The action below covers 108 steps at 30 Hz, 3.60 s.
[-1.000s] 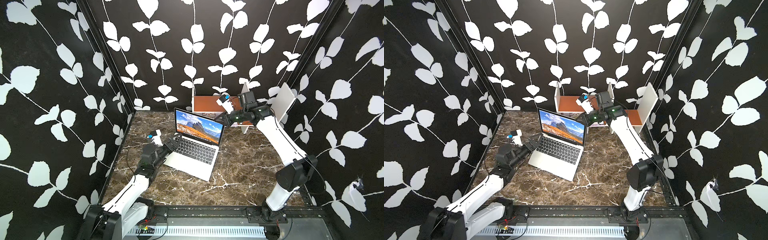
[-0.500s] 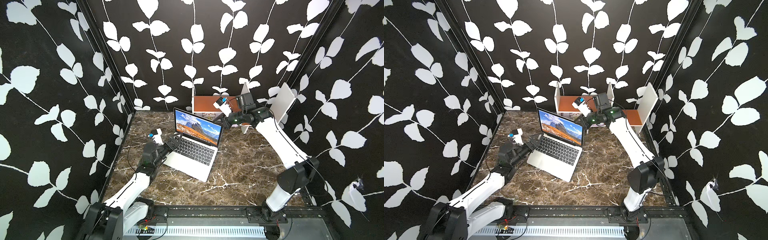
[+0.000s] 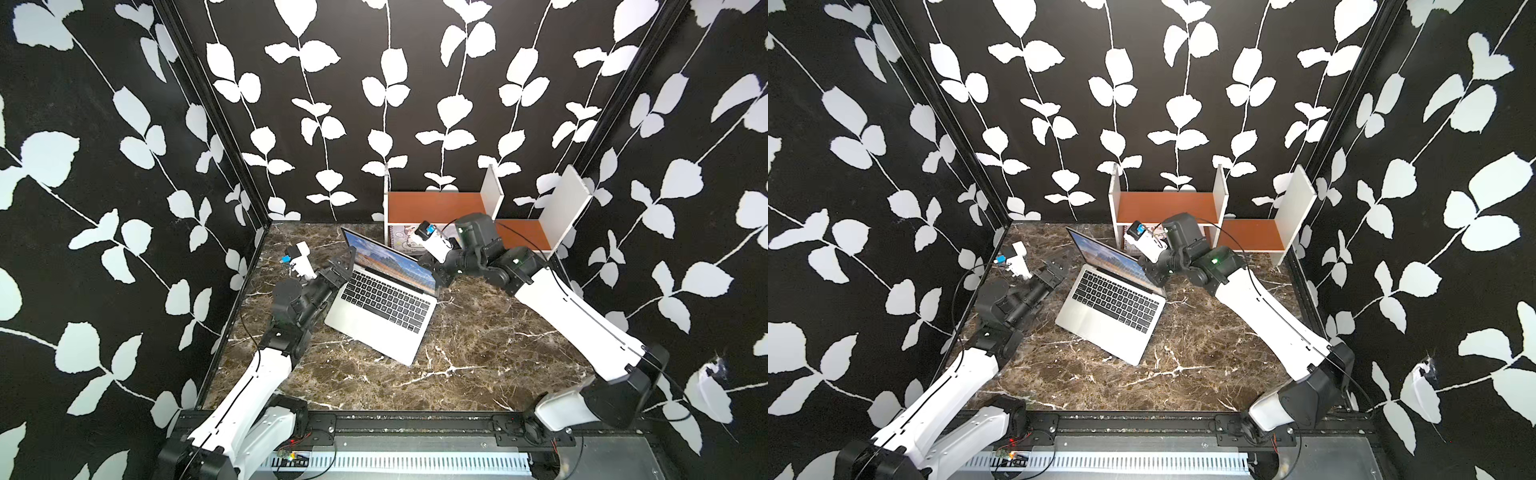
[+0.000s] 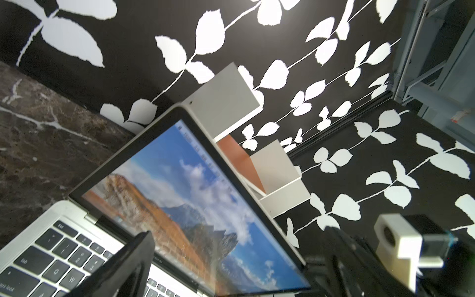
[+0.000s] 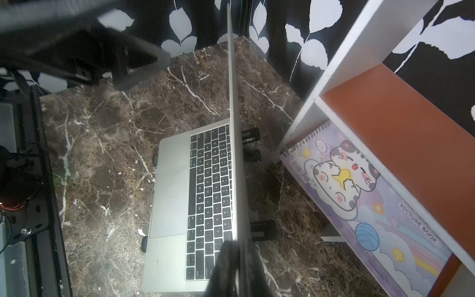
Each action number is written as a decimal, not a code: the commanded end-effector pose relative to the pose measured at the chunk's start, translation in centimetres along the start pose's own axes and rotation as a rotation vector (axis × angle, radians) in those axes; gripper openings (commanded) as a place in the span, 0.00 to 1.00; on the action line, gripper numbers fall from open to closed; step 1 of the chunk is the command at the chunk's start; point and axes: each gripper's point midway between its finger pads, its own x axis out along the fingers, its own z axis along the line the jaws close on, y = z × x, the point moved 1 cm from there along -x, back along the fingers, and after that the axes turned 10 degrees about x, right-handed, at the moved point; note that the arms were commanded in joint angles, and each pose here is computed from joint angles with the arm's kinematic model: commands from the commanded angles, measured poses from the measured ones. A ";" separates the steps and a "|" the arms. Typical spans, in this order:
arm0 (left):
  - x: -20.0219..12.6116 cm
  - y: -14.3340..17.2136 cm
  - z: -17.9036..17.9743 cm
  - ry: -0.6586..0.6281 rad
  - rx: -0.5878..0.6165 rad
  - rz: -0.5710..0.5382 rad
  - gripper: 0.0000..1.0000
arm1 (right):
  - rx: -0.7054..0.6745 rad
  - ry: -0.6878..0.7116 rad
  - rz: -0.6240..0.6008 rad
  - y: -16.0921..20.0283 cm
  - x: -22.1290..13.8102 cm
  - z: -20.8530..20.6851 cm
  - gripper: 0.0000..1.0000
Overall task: Close the laptop lid and set it aside
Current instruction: Close the lid of the laptop.
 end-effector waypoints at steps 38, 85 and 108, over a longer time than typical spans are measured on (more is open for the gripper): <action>-3.9 -3.2 -4.4 -0.062 -0.051 0.030 0.98 | -0.026 -0.084 -0.332 0.5 -5.7 12.7 0.68; -2.5 -1.4 -3.2 0.030 -0.140 0.013 0.98 | 1.074 -0.662 0.073 -1.8 8.6 8.2 0.26; -4.7 3.2 2.8 -0.345 -0.157 0.233 0.51 | 1.155 -0.546 0.390 8.3 16.0 10.1 0.09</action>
